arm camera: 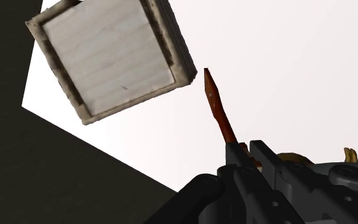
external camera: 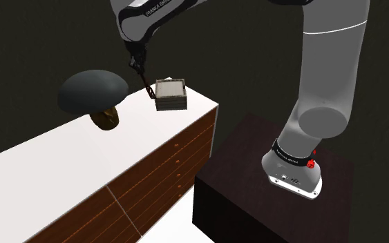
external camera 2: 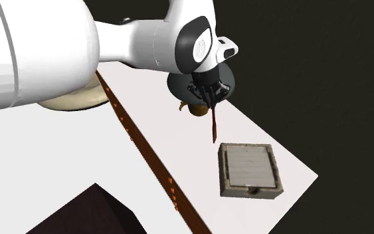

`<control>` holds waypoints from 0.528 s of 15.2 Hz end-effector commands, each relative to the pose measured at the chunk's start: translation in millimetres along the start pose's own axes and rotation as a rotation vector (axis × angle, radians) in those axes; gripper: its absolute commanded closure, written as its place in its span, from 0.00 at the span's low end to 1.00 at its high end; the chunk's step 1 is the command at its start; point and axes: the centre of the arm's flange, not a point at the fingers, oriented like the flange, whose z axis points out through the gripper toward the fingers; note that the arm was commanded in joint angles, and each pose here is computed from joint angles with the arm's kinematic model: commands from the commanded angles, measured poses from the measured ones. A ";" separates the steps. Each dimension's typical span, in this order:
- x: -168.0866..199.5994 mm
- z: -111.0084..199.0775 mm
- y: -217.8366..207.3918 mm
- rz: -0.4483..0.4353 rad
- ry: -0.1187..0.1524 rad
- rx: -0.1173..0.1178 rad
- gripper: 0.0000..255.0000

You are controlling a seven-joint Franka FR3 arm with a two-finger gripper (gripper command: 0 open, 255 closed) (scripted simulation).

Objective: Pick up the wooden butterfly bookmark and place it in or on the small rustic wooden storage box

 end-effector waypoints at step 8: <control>3.8 -46.4 11.0 0.000 0.000 0.000 1.00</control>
